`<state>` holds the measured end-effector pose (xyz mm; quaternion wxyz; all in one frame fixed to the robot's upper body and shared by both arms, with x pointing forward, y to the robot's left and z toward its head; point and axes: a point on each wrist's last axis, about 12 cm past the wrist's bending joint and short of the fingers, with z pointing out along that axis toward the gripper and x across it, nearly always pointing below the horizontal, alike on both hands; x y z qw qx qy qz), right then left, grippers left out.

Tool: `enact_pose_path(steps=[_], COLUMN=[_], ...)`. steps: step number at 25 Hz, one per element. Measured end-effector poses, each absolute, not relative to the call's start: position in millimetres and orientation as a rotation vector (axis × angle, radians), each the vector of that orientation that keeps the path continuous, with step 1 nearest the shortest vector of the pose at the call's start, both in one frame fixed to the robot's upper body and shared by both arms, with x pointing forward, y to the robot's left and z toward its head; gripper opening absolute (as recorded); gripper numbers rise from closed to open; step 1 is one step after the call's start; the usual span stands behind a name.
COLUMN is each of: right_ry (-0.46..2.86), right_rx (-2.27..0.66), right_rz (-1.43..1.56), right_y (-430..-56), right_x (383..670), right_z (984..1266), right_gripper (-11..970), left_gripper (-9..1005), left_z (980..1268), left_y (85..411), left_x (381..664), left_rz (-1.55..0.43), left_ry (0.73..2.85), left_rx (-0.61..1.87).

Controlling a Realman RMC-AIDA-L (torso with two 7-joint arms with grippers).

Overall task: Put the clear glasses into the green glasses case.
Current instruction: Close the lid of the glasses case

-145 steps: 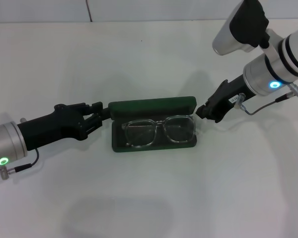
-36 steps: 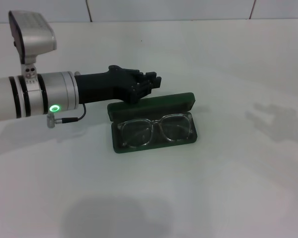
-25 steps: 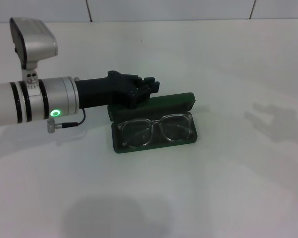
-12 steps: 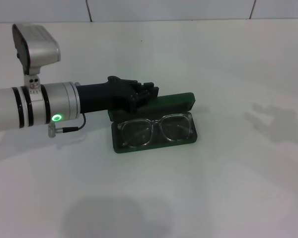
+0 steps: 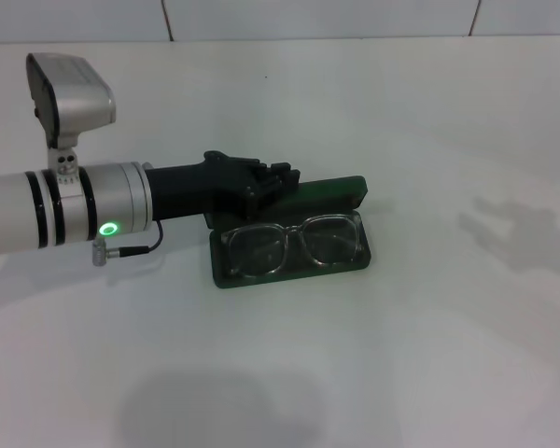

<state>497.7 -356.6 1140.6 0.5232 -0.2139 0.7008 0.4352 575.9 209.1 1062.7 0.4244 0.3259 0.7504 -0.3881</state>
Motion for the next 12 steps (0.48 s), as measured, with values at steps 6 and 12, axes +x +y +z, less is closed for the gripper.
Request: enact_pose_path(steps=[6, 12], right_ry=[1.676, 1.671], right_rx=[-0.51, -0.507], right_rz=[1.042, 1.045], right_y=[-356.7, -356.6], right_x=[497.4, 497.2], right_z=[1139.8, 1139.0], right_gripper=[358, 358], left_gripper=[169, 169], left_z=[1060.0, 1059.4], left_y=[210.1, 209.1], left_x=[572.6, 567.7], left_rz=[-0.976, -1.009], left_ry=[1.884, 1.876], left_rx=[0.818, 0.838])
